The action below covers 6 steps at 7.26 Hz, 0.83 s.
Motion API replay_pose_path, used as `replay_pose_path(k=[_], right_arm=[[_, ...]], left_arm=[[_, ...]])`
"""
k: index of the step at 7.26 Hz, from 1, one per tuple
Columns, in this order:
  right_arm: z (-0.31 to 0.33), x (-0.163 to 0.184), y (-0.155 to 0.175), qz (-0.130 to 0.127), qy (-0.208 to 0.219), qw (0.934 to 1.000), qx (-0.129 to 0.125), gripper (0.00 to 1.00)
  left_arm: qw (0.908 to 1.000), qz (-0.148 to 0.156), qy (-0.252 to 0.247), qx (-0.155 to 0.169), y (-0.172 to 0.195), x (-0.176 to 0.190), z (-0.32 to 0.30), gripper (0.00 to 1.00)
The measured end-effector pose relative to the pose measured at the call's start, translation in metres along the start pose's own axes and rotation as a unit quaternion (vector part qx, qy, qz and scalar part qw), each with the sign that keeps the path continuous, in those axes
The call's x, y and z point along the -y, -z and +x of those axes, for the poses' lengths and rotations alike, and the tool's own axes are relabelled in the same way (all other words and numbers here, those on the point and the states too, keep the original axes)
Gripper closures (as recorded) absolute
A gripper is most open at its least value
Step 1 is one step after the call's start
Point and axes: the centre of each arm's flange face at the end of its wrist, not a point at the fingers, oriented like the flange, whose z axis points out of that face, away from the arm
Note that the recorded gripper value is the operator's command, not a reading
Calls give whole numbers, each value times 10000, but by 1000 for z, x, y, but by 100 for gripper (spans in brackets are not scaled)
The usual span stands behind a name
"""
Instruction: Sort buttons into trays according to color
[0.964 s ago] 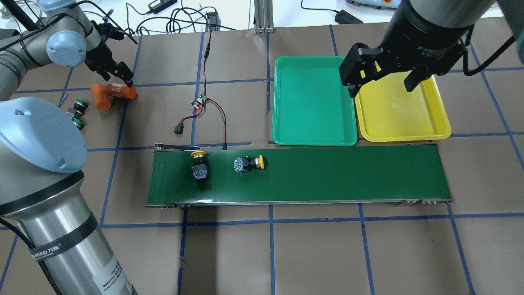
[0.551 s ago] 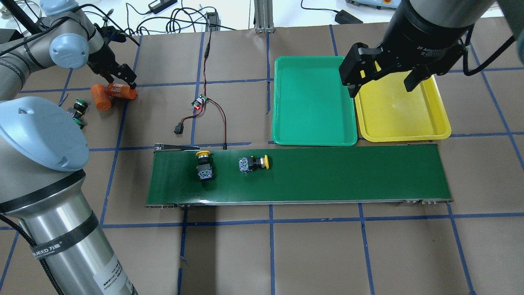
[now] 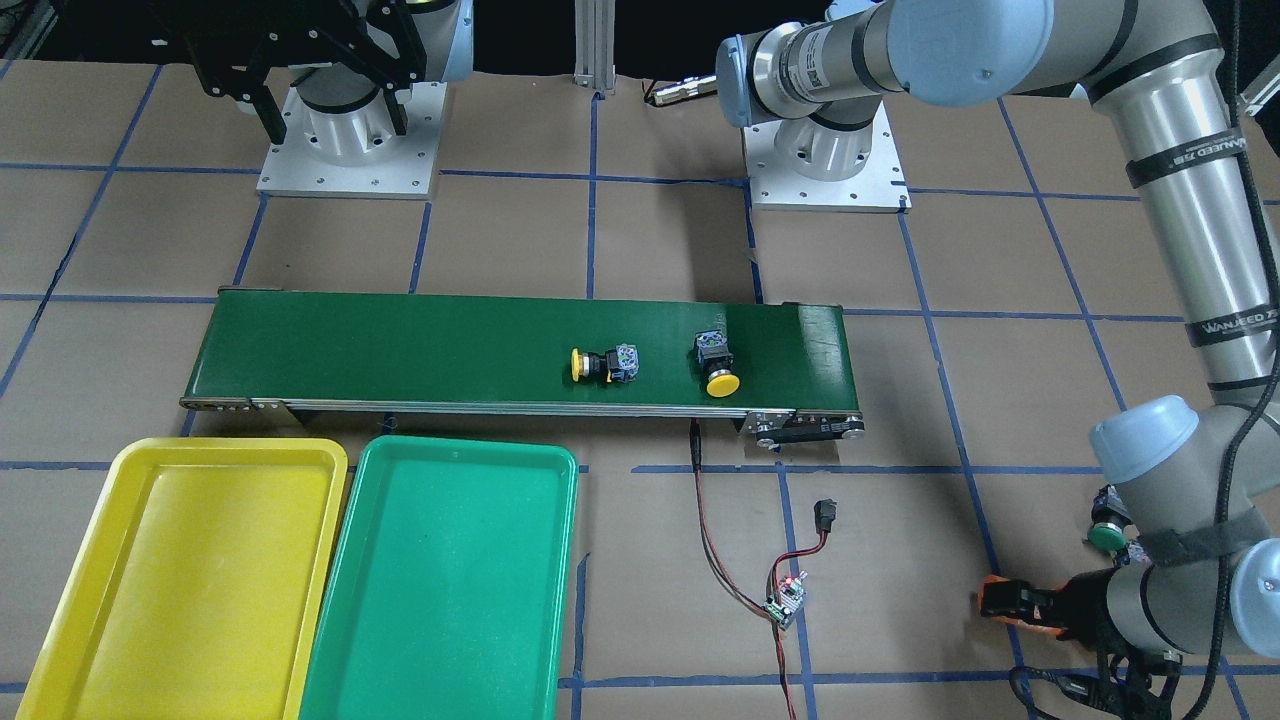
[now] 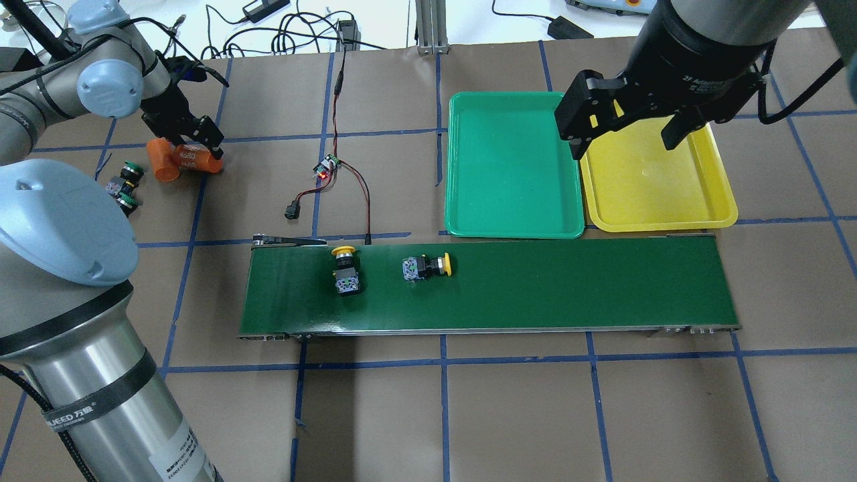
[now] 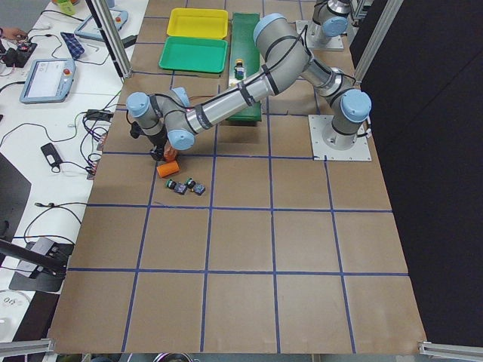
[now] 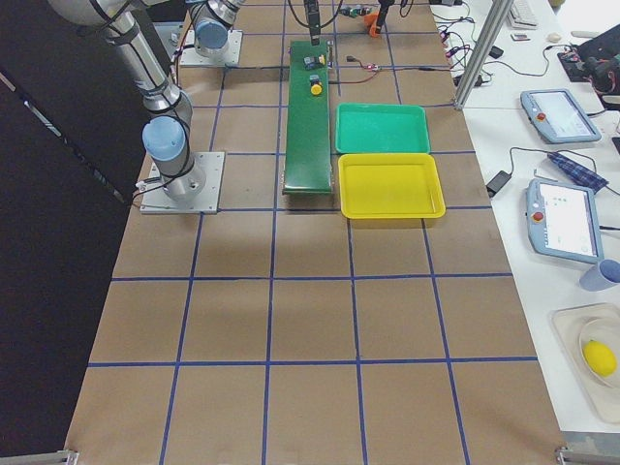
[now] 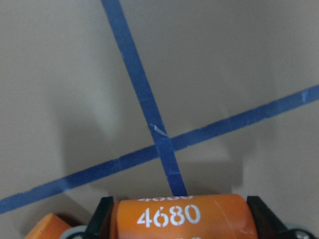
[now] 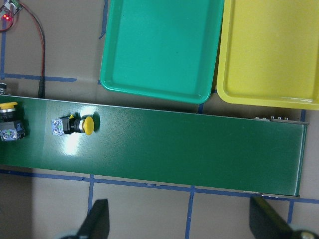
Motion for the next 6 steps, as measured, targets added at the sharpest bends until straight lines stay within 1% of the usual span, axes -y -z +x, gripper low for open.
replay_pose_path(k=[1, 2, 3, 4, 5, 6], right_arm=[[0, 0, 0, 0, 1, 10000, 0, 0], [0, 0, 0, 2, 0, 10000, 0, 0], [0, 0, 0, 1, -2, 10000, 1, 0], [0, 0, 0, -3, -2, 10000, 5, 0], [0, 0, 0, -4, 1, 10000, 6, 0], [0, 0, 0, -5, 3, 10000, 6, 0]], left_arm=[[9993, -208, 300, -104, 24, -12, 34, 66], [9980, -393, 470, -149, 51, -31, 84, 66], [9965, -562, 601, -169, 67, -63, 132, 66], [9947, -677, 753, -170, 67, -101, 170, 66], [9940, -667, 856, -123, 59, -138, 202, 64], [9940, -570, 931, -36, 45, -165, 234, 56]])
